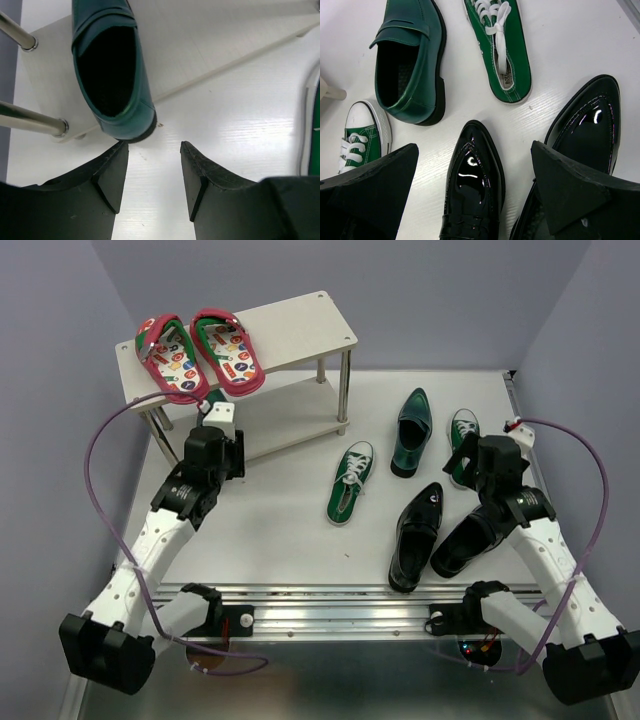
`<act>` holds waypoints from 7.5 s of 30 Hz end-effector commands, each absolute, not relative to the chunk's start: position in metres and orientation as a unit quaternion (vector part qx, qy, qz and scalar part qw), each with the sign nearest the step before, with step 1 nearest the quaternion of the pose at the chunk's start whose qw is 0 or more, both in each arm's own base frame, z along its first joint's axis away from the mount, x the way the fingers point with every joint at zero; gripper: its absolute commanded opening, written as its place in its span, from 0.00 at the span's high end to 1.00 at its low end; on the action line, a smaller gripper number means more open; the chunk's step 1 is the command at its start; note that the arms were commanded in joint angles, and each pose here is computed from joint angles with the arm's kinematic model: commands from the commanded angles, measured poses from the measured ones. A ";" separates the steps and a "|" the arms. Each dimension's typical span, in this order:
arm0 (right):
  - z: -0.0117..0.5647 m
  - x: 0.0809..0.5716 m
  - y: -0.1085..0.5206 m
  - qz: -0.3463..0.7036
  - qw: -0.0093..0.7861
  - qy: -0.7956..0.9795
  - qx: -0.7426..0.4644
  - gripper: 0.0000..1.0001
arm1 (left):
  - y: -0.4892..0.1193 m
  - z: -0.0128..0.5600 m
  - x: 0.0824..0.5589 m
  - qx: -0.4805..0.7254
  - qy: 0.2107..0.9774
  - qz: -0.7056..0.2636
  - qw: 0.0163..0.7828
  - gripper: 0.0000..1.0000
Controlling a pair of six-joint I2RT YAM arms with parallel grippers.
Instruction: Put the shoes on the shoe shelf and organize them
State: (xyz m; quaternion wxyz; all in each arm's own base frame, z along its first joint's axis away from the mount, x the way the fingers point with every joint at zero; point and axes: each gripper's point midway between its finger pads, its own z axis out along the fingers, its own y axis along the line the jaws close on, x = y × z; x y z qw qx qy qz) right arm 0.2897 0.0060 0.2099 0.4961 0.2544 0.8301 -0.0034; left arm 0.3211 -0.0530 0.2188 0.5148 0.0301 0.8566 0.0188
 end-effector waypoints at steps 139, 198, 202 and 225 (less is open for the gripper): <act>0.270 0.224 0.150 0.122 0.577 0.786 0.185 0.00 | -0.177 0.161 0.184 -0.245 0.907 -0.044 0.340 0.36; 0.289 0.219 0.134 0.123 0.582 0.779 0.197 0.00 | -0.150 0.257 0.281 -0.225 0.847 -0.067 0.477 1.00; 0.291 0.218 0.134 0.124 0.583 0.779 0.196 0.00 | -0.144 0.268 0.310 -0.231 0.835 -0.067 0.495 1.00; 0.290 0.216 0.135 0.128 0.572 0.786 0.197 0.00 | -0.101 0.239 0.381 -0.269 0.814 -0.057 0.512 1.00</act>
